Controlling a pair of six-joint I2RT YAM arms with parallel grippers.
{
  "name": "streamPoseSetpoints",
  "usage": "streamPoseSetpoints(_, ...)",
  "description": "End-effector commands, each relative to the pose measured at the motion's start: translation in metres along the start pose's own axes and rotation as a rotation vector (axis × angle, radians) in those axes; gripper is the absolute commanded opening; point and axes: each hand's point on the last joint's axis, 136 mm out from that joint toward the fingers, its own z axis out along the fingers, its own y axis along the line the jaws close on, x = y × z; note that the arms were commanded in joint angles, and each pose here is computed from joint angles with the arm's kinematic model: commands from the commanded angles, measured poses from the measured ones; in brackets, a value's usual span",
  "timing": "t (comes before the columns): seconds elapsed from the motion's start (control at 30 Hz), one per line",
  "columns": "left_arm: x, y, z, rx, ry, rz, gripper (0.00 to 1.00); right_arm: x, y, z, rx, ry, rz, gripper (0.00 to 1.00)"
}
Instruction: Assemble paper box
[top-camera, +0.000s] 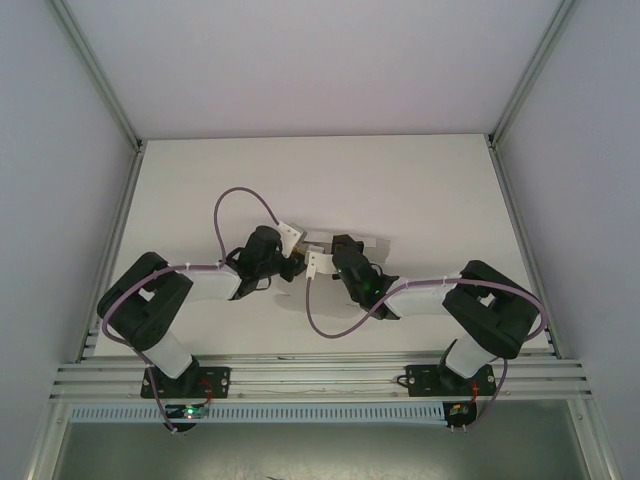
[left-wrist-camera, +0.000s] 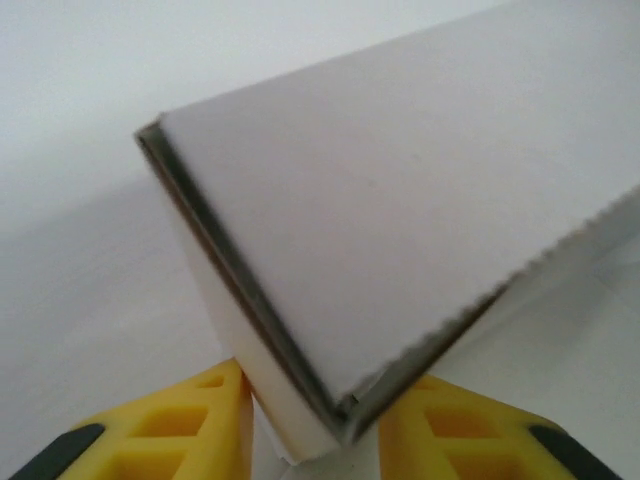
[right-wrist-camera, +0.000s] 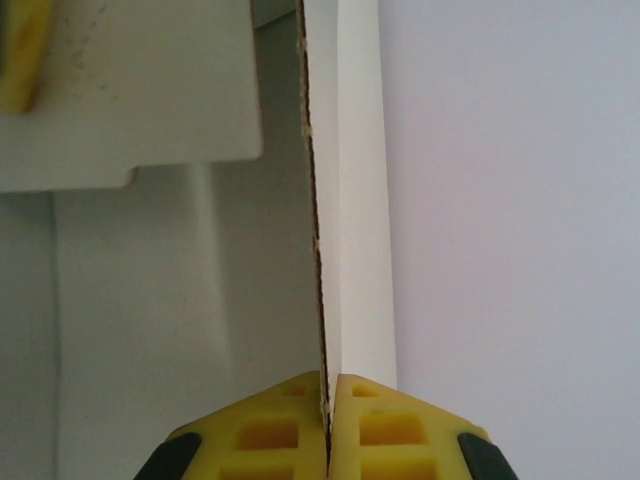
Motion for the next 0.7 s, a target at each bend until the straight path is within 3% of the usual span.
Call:
streamPoseSetpoints(0.0, -0.039, 0.034, 0.003, -0.205, -0.128, -0.028, 0.29, -0.009, 0.072, -0.011, -0.273, -0.094, -0.07, 0.0)
streamPoseSetpoints(0.17, -0.044, 0.024, 0.007, -0.151, -0.169, 0.004, 0.23, -0.009, 0.077, -0.011, -0.298, -0.088, -0.067, 0.0)
streamPoseSetpoints(0.3, -0.048, 0.031, 0.007, -0.195, -0.168, -0.013, 0.2, -0.01, 0.077, -0.011, -0.304, -0.091, -0.06, 0.0)
streamPoseSetpoints(0.57, -0.032, 0.075, 0.018, -0.584, -0.085, -0.09, 0.17, -0.005, 0.08, -0.011, -0.336, -0.048, -0.038, 0.0)
streamPoseSetpoints(0.67, -0.021, 0.093, 0.011, -0.725, -0.069, -0.156, 0.08, 0.0, 0.082, -0.013, -0.353, -0.029, -0.028, 0.0)
